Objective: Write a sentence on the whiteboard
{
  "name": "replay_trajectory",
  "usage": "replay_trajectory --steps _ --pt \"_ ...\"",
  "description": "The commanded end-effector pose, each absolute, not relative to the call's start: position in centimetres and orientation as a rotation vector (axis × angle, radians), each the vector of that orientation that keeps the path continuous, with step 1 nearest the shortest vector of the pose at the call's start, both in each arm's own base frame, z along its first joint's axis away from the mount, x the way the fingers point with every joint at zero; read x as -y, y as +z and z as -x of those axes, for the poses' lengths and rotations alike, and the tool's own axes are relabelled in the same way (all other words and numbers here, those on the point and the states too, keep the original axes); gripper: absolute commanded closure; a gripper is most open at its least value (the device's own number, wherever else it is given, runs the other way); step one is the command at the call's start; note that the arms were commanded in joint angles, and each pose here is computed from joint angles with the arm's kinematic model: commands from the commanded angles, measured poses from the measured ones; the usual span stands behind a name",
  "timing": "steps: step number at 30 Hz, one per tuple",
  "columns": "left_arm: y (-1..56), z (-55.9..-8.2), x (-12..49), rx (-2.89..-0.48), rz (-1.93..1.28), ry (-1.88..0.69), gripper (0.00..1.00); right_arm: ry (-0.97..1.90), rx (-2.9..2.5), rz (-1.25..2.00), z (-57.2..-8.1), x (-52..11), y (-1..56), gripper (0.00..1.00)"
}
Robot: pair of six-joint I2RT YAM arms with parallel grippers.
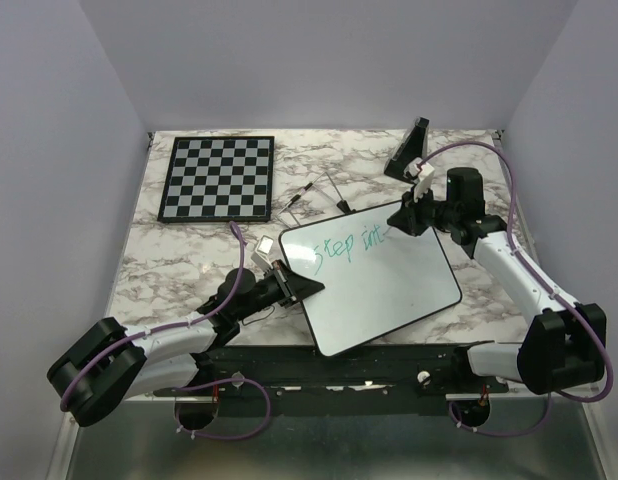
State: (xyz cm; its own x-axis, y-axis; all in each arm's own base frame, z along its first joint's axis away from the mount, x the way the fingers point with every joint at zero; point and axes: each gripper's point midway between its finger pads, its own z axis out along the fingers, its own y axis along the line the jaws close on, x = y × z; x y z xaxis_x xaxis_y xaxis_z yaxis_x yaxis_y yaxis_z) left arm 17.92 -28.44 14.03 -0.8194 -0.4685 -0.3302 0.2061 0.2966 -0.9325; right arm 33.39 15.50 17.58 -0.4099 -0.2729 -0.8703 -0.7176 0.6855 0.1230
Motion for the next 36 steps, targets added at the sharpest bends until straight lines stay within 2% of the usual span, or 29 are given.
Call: replay_trajectory --steps 1,10,21,36 --pt "14.2 -18.1 28.2 -1.959 0.154 -1.518 1.0 0.671 -1.975 0.767 -33.5 -16.1 17.6 1.0" --pt "14.4 -18.1 28.3 -1.957 0.151 -1.521 1.0 0.667 -1.995 0.76 -34.0 -16.0 17.0 0.99" --pt "14.3 -18.1 28.3 -1.959 0.151 -1.518 1.0 0.523 -2.018 0.696 -35.5 -14.3 16.9 1.0" --pt "14.3 -18.1 28.3 -1.96 0.152 -1.519 1.0 0.607 -1.954 0.722 -36.0 -15.7 18.1 1.0"
